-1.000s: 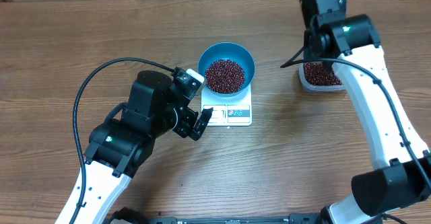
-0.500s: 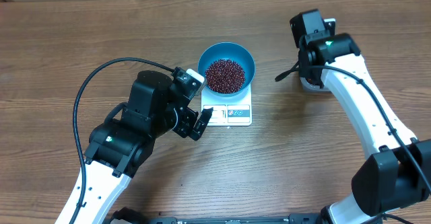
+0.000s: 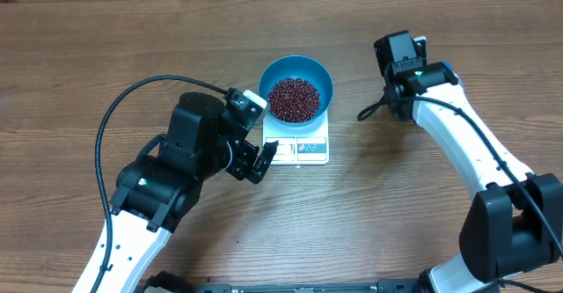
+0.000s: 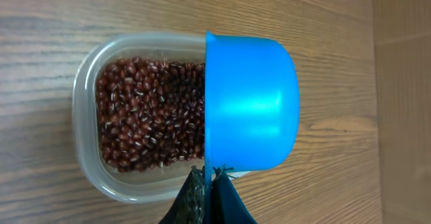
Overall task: Scoop item into bowl and weigh 150g on scale
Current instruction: 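Move the empty blue scoop with the right gripper back to the bean tub, then dip the blue scoop into the red beans with the right gripper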
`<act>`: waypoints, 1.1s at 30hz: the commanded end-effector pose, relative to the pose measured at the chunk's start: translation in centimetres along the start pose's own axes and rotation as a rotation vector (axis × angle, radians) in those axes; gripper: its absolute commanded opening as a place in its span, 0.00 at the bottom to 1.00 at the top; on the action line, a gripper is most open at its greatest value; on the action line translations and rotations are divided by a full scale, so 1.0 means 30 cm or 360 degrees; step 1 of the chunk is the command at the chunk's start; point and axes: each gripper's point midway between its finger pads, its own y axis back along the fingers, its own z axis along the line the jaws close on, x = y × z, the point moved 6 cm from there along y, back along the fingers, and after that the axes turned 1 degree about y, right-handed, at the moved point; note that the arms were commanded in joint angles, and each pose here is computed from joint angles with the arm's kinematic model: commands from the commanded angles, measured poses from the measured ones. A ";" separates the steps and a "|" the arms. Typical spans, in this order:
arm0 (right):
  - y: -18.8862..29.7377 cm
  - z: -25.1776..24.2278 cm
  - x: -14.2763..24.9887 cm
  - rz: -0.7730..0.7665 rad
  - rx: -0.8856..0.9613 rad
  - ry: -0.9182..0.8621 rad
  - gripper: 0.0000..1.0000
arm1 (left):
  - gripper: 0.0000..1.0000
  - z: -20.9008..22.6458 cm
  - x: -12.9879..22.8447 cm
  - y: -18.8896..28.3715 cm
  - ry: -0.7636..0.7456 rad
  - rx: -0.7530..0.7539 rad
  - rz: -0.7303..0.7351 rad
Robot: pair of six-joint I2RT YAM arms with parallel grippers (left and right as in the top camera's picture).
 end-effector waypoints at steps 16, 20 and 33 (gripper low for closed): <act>-0.103 0.014 0.031 0.0131 -0.0048 0.0147 0.04 | 0.99 -0.001 0.004 -0.004 -0.0025 0.0020 0.0006; -0.108 0.029 0.035 0.0141 -0.0151 0.0131 0.04 | 1.00 -0.001 0.004 -0.004 -0.0025 0.0020 0.0006; -0.089 0.117 0.045 0.0158 -0.0547 0.0111 0.04 | 1.00 -0.001 0.004 -0.004 -0.0025 0.0020 0.0006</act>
